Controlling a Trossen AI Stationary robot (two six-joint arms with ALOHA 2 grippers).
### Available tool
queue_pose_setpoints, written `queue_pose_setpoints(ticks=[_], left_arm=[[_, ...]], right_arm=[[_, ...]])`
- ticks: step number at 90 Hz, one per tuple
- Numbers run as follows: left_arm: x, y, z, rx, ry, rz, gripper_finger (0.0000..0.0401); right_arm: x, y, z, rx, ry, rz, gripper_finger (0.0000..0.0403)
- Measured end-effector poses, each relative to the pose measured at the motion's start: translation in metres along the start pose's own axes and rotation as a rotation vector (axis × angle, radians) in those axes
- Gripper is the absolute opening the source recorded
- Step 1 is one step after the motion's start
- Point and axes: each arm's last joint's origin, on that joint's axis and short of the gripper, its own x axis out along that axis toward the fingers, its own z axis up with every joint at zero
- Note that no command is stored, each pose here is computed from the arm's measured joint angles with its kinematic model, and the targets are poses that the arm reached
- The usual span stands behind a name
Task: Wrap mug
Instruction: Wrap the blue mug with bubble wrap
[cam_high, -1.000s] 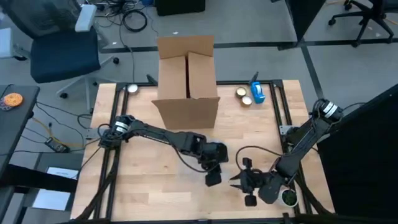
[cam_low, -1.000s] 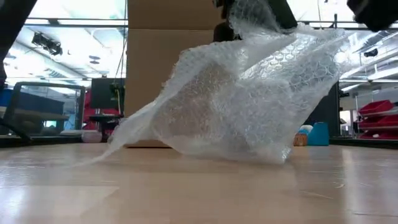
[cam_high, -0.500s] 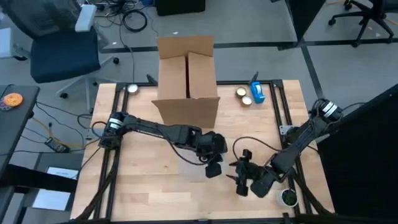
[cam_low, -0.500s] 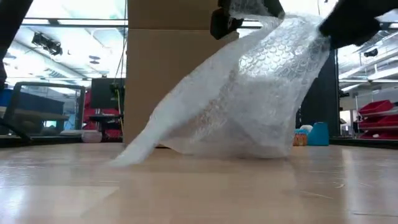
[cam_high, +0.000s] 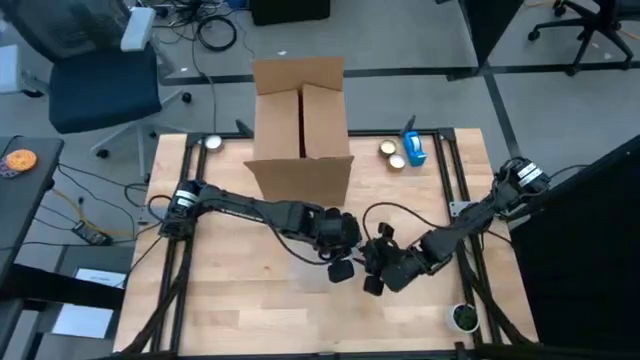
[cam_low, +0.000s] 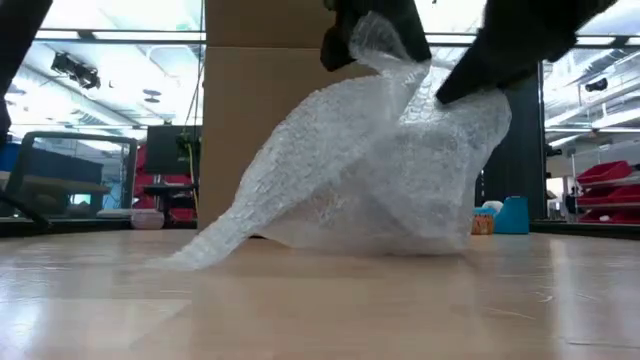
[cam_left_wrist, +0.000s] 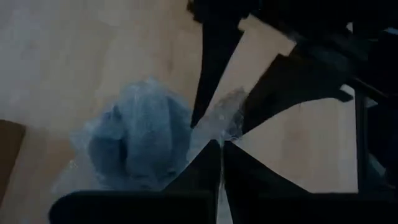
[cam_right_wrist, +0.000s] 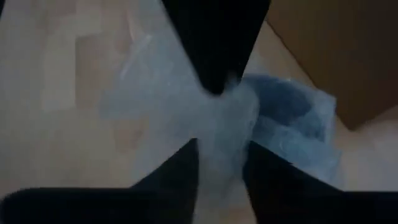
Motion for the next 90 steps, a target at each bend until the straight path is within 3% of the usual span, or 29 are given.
queue_pose_setpoints(ticks=[6, 29, 46, 59, 77, 90], left_arm=[[0.0, -0.001, 0.0, 0.025, -0.005, 0.013, 0.0], [-0.025, -0.019, -0.007, 0.179, 0.115, 0.034, 0.0004], [-0.041, -0.042, -0.031, 0.273, 0.279, 0.036, 0.0019], [-0.049, -0.057, -0.05, 0.267, 0.372, 0.065, 0.0034], [-0.053, -0.104, -0.073, 0.289, 0.261, 0.05, 0.004], [-0.058, -0.133, -0.113, 0.345, 0.203, 0.205, 0.0041]], right_arm=[[0.003, -0.001, 0.004, -0.021, -0.005, 0.025, 0.0012], [0.01, -0.01, 0.011, -0.01, -0.023, 0.011, 0.0001], [0.011, -0.01, 0.011, -0.019, -0.012, 0.025, 0.0], [0.011, -0.01, 0.011, -0.021, -0.007, 0.036, 0.0], [0.011, -0.01, 0.011, -0.019, -0.008, 0.034, 0.0], [0.011, -0.01, 0.011, -0.023, -0.003, 0.043, 0.0]])
